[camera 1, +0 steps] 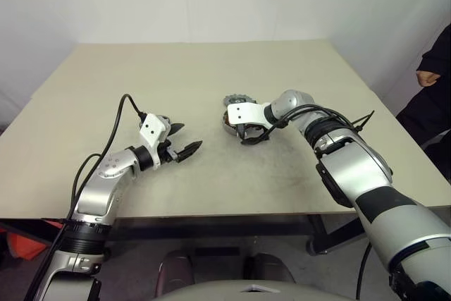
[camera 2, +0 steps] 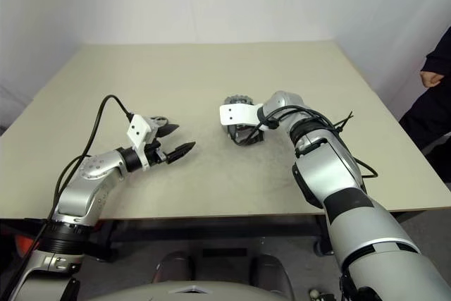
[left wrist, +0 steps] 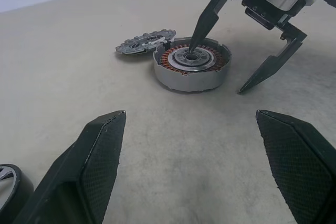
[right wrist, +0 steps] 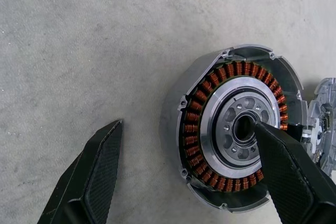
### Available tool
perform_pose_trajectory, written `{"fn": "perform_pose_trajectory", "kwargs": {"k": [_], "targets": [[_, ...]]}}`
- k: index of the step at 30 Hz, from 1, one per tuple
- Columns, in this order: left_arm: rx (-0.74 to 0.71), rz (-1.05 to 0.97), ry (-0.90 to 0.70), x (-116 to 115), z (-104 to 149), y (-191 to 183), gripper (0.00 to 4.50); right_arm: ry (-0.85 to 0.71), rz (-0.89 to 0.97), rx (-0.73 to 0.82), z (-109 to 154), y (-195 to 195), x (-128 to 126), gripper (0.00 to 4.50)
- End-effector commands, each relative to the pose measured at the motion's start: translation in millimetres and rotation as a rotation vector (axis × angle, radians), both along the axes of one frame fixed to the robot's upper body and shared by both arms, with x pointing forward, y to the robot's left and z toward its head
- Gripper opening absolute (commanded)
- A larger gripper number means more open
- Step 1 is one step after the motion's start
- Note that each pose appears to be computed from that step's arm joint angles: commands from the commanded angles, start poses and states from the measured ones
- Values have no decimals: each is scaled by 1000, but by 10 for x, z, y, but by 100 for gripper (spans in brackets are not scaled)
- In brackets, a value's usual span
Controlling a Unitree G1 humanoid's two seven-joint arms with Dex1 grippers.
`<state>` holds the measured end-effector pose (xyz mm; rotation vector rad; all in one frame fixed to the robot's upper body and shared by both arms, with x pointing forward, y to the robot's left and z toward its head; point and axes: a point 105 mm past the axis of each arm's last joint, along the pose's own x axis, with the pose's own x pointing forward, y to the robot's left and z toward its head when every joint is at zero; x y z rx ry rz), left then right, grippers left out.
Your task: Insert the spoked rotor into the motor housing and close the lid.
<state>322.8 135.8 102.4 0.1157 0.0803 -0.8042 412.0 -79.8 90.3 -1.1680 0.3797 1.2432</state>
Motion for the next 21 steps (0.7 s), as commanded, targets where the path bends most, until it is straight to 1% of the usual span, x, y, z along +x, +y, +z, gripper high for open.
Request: {"fn": "perform_pose_trajectory", "kwargs": {"k": [1, 8, 11, 13, 16, 18, 19, 21], "targets": [[8, -2, -52, 12, 142, 10, 418, -37, -11, 10, 126, -8, 59, 448], [11, -2, -52, 12, 144, 10, 418, -32, -27, 10, 102, -18, 62, 448], [13, 0, -51, 10, 144, 12, 418, -35, -31, 18, 110, -21, 67, 388], [13, 2, -50, 10, 141, 16, 418, -44, -31, 21, 121, -14, 75, 324], [14, 4, -48, 11, 139, 21, 418, -44, -25, 19, 126, -10, 72, 324], [16, 5, -47, 13, 140, 22, 418, -38, -23, 25, 132, -7, 68, 292], [16, 6, -48, 13, 142, 22, 418, -49, -33, 33, 146, -2, 83, 270], [16, 6, -48, 19, 144, 26, 418, -72, -47, 39, 166, 5, 112, 205]]}}
